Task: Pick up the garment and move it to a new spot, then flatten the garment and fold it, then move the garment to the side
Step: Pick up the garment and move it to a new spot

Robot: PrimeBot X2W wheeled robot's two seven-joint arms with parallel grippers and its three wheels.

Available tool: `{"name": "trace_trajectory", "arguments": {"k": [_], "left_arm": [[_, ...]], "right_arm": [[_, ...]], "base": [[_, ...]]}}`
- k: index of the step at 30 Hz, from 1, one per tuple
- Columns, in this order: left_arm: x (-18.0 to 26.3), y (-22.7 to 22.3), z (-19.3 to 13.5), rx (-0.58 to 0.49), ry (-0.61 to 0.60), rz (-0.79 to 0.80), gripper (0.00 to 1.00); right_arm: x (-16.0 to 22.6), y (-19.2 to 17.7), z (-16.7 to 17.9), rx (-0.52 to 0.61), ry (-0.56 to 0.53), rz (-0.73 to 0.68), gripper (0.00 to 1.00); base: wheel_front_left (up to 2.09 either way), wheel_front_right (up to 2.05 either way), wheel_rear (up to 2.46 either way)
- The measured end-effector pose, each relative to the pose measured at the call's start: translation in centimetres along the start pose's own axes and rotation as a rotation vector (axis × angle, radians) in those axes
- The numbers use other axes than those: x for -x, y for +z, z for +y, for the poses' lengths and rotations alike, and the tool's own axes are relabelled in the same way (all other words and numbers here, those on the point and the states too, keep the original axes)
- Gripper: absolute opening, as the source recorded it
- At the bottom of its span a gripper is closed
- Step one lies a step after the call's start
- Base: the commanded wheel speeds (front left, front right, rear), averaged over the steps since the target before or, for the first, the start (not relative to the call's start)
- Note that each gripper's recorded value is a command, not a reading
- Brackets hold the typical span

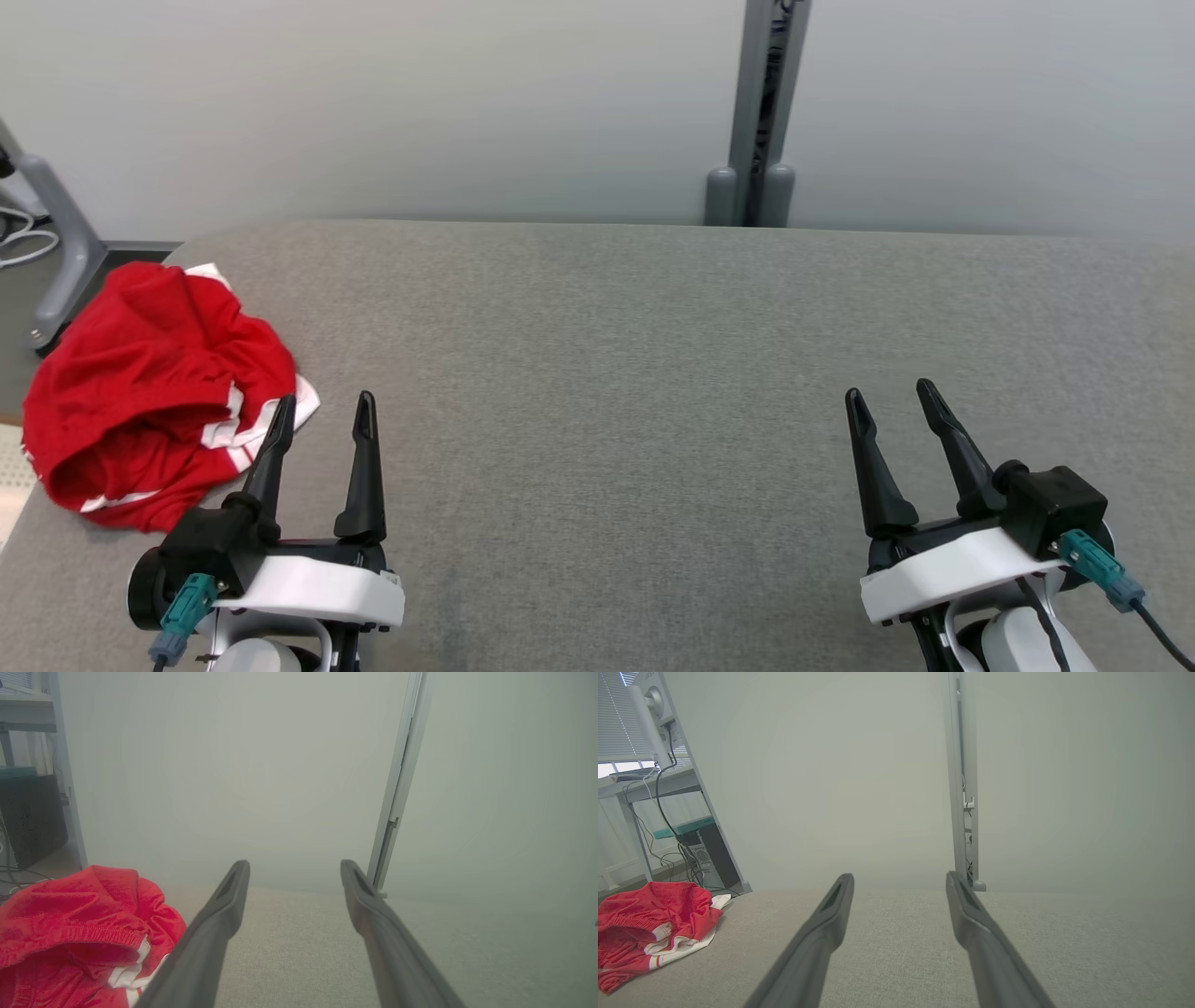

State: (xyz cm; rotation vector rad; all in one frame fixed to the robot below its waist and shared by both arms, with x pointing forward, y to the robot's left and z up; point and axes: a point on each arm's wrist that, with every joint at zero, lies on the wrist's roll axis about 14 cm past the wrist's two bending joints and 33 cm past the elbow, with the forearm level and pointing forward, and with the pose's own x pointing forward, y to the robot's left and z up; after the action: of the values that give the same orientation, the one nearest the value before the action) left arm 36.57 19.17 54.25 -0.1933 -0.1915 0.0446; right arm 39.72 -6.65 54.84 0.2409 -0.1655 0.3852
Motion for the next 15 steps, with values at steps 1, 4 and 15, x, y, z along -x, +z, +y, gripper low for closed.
{"name": "trace_trajectory", "arguments": {"k": [1, 4, 15], "left_arm": [[0.1, 0.1, 0.3, -0.001, 0.009, -0.003, 1.0], [0.6, 0.4, 1.2, -0.003, 0.036, -0.007, 1.0], [2.4, 2.2, 4.3, -0.031, 0.143, -0.054, 1.0]], "right_arm": [[-0.2, -0.1, 0.3, -0.002, 0.01, 0.002, 1.0], [-0.7, -0.4, 1.2, -0.009, 0.039, 0.006, 1.0], [-2.0, -1.8, 4.5, -0.009, 0.141, 0.038, 1.0]], "base": [[0.0, 0.0, 0.0], [0.0, 0.0, 0.0], [0.0, 0.0, 0.0]]}}
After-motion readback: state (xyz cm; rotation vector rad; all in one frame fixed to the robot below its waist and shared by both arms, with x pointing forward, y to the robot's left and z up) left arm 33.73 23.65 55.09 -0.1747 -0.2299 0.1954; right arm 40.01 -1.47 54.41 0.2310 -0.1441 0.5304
